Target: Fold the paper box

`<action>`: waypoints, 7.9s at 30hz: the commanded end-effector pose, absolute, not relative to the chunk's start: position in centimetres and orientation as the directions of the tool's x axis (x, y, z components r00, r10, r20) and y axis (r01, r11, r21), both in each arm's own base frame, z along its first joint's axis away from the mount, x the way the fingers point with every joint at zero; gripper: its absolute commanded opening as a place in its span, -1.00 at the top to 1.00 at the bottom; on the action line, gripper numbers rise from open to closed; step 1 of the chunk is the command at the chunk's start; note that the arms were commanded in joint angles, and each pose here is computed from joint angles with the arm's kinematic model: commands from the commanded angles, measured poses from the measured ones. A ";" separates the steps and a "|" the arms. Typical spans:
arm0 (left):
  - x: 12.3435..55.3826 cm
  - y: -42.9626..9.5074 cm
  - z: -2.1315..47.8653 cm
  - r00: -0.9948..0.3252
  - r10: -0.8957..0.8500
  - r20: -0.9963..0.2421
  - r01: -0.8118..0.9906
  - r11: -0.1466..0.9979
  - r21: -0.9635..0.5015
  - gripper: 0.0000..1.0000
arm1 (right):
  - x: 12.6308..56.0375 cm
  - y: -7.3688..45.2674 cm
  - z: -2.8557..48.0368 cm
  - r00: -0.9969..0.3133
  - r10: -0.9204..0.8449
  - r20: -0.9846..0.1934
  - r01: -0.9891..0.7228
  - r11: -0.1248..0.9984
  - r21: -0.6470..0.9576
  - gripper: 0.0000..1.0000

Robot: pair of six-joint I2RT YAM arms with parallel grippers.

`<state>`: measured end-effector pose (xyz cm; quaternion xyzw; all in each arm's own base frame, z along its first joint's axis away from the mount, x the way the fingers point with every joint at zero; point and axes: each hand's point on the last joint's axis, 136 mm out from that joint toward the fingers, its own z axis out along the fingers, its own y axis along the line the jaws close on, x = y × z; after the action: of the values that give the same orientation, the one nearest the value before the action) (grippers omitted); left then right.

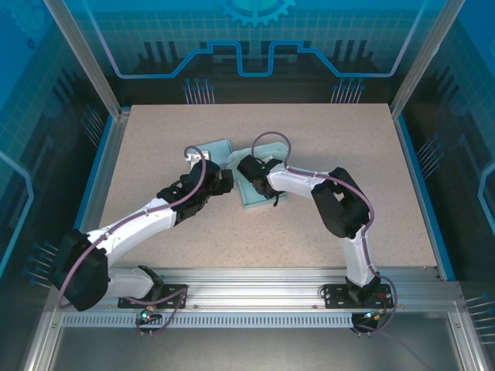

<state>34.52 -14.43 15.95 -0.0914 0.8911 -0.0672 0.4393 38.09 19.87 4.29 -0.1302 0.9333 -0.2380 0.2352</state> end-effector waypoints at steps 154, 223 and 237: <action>41.5 -27.3 12.8 -0.503 -0.438 -0.745 0.200 0.779 -0.594 0.65 | 38.6 24.7 9.5 -0.614 -0.121 -0.780 -0.279 0.958 0.070 1.00; 34.1 -29.7 5.9 -0.640 -0.348 -0.685 0.255 0.745 -0.617 0.60 | 31.7 27.5 4.4 -0.696 -0.148 -0.702 -0.328 0.936 0.129 1.00; 34.4 -31.3 6.7 -0.625 -0.345 -0.700 0.298 0.723 -0.623 0.60 | 31.6 27.6 4.4 -0.694 -0.153 -0.703 -0.330 0.936 0.122 1.00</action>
<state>39.85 -23.80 11.54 -0.1281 0.7612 -0.2957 0.5628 37.32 21.12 9.23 -0.0109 0.8808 0.0261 0.4726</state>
